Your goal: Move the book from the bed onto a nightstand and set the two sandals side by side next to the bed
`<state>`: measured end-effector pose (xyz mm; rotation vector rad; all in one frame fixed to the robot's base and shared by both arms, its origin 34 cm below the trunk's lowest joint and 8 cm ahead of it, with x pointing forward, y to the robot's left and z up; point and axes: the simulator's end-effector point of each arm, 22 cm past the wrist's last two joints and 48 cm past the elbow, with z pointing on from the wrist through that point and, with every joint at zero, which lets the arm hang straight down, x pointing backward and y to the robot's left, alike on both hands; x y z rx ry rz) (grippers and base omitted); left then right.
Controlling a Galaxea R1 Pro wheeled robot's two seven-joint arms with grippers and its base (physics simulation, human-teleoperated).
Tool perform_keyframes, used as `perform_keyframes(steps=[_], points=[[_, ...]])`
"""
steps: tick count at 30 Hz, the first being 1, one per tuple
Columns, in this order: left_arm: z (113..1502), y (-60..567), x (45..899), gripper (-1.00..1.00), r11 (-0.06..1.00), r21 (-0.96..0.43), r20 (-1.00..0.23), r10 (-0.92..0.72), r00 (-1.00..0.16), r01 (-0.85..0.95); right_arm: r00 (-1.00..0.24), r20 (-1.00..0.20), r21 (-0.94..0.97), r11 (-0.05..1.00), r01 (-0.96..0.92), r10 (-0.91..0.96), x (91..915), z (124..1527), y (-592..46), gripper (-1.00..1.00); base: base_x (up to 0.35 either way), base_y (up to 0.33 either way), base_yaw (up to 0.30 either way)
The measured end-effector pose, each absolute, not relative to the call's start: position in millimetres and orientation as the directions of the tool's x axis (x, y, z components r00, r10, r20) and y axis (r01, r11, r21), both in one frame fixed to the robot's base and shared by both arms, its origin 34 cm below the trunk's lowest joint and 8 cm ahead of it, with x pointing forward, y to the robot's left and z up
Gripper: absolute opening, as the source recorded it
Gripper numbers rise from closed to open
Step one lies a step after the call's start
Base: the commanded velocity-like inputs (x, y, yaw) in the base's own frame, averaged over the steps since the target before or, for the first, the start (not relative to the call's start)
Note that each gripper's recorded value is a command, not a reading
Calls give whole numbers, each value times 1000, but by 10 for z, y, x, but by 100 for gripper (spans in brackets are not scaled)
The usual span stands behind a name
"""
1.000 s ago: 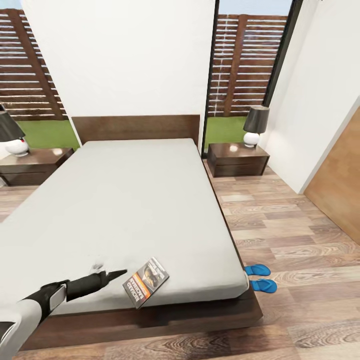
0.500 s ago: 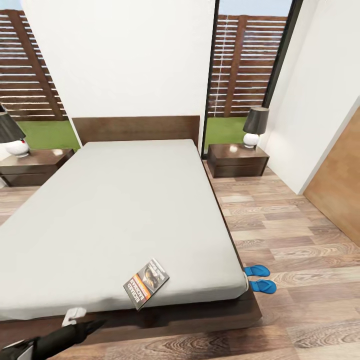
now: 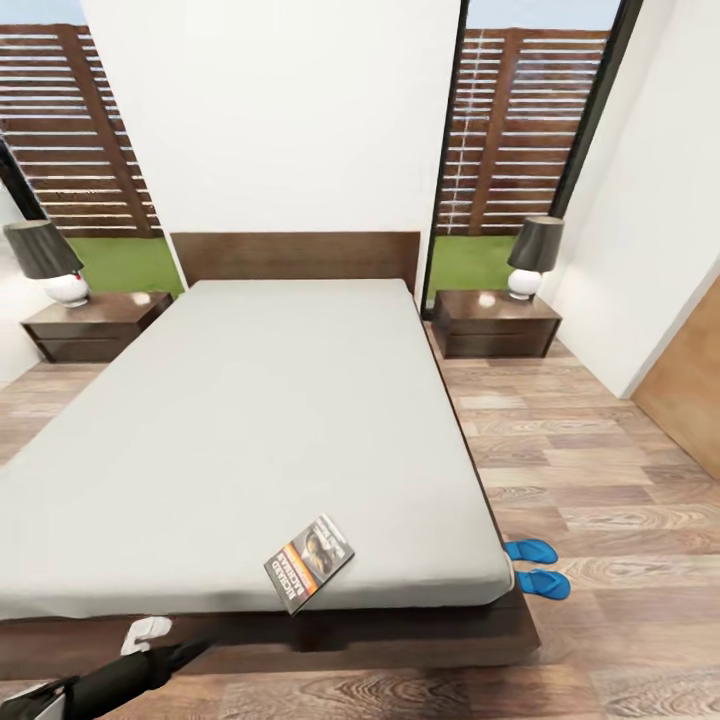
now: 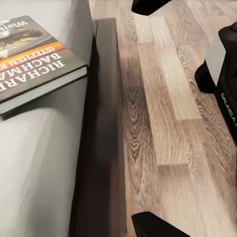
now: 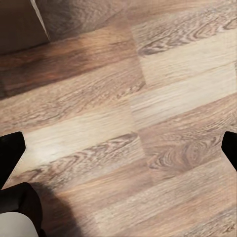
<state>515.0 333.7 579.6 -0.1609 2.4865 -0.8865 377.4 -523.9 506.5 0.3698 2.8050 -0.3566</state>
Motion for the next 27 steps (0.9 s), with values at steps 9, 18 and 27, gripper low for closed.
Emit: perform_keyframes(steps=[9, 18, 27], points=[[5790, 3339, 5149, 100, 783, -620, -409, -267, -872, 51, -925, -313, -204, 936, 285, 214, 3774, 5064, -5239, 100, -133, 137, 287], [5785, 3346, 5147, 100, 786, -617, -409, -266, -873, 49, -925, -313, -204, 936, 286, 214, 3774, 5065, -5240, 100, -11, 10, 289], [5691, 3305, 5157, 100, 806, -591, -405, -268, -874, 27, -925, -313, -204, 936, 286, 214, 3774, 5065, -5240, 100, 0, 0, 289]])
